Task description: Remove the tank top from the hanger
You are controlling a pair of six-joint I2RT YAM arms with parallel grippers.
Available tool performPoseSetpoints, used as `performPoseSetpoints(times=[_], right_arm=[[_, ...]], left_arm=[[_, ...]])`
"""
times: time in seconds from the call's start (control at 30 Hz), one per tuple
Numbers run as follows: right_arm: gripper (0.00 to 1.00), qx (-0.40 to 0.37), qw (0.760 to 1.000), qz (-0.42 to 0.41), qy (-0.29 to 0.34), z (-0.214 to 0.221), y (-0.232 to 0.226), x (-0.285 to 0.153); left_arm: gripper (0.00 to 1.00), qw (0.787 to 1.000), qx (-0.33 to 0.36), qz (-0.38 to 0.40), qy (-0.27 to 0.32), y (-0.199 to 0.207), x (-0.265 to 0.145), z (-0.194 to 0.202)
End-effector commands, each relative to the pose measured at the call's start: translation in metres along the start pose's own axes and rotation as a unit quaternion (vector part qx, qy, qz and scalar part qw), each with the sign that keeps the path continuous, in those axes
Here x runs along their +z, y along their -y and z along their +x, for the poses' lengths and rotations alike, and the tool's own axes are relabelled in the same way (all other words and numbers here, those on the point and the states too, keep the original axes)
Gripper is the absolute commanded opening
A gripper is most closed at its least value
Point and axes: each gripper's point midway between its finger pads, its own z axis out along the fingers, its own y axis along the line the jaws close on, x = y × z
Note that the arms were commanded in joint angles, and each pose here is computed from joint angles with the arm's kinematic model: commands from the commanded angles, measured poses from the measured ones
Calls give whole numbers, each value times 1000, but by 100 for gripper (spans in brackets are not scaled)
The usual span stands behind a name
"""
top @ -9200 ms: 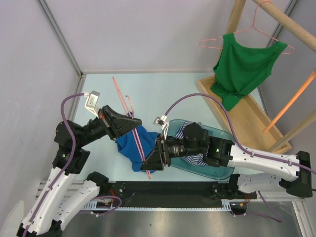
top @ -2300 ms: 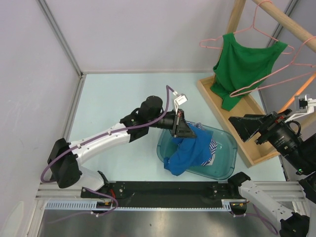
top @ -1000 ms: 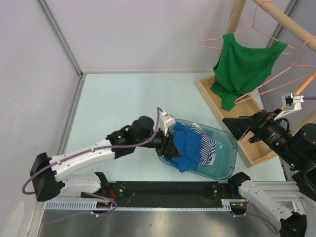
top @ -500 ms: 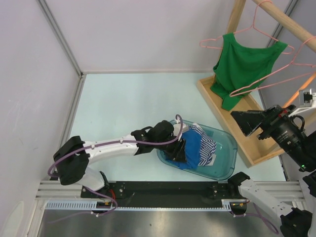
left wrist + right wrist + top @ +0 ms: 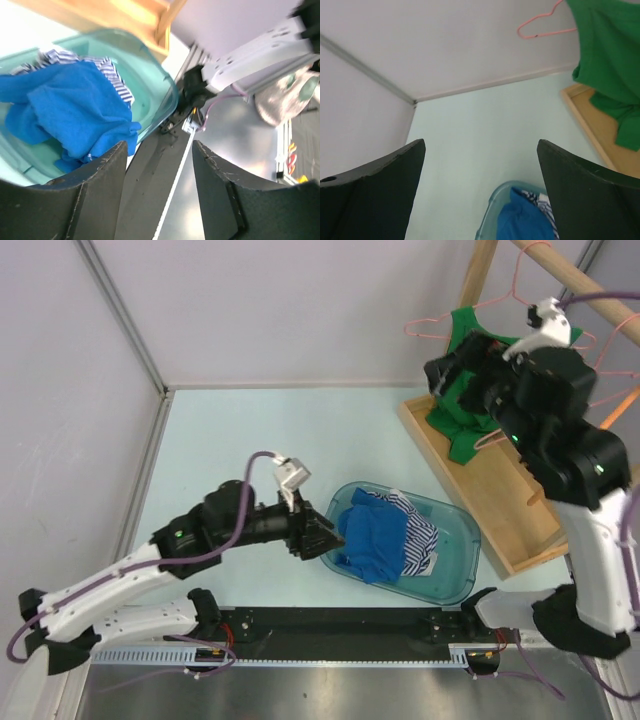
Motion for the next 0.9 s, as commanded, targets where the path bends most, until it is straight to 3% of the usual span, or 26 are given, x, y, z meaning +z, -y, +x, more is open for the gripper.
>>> performPoseSetpoints(times=[0.0,0.17,0.33,0.7,0.87], right_arm=[[100,-3,990,113,80,-33,33,61],[99,39,976,160,143,-55,57,118],[88,11,962,200,183,-71,69,155],[88,30,923,303,234,-86,124,178],[87,41,922,307,233,-88,140,192]], left_arm=[[60,999,-15,-34,20,-6,-34,3],[60,998,-29,-50,39,-11,-60,9],[60,997,-33,-60,46,-15,-76,16],[62,996,-8,-79,31,-20,-74,14],[62,996,-3,-81,31,-21,-74,13]])
